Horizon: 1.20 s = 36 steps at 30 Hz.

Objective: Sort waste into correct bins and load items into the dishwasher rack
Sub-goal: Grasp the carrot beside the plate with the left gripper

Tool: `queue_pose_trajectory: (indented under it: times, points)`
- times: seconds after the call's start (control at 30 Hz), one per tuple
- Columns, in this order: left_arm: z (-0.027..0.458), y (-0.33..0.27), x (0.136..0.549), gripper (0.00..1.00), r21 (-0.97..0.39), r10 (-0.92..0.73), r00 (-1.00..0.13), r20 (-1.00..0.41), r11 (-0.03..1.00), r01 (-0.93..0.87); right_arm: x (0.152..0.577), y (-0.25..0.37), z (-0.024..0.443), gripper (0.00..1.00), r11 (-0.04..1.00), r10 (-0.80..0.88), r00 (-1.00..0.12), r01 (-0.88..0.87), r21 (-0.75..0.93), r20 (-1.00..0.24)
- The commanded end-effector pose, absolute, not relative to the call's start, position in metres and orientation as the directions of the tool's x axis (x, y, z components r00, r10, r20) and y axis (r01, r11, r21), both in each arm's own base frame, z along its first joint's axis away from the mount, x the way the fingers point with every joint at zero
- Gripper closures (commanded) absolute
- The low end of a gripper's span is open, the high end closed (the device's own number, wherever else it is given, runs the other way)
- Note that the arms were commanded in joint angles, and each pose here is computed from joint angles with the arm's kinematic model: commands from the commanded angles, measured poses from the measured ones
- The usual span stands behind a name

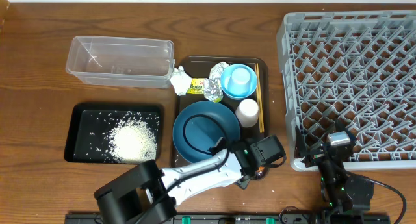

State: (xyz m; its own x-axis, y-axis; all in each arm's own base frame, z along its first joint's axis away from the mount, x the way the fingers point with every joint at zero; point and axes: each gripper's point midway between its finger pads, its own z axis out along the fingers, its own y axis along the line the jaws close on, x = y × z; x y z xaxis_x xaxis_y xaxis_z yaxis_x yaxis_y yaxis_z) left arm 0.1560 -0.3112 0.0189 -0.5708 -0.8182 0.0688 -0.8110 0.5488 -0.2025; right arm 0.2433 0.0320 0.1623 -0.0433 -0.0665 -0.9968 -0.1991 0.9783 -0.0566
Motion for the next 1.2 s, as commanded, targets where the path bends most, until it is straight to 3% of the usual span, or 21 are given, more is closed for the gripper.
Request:
queue_pose_trajectory:
  times: [0.0,1.17]
  points:
    - [0.004,-0.297,0.157,0.32,-0.161,-0.86,-0.51,0.018,0.501,-0.85,0.244,0.029,0.161,0.01,0.981,-0.054,-0.046,-0.187,-0.045,-0.997]
    - [-0.008,-0.294,0.149,0.56,-0.107,-0.856,-0.516,0.018,0.512,-0.852,0.244,0.029,0.161,0.01,0.981,-0.054,-0.046,-0.187,-0.044,-0.997]
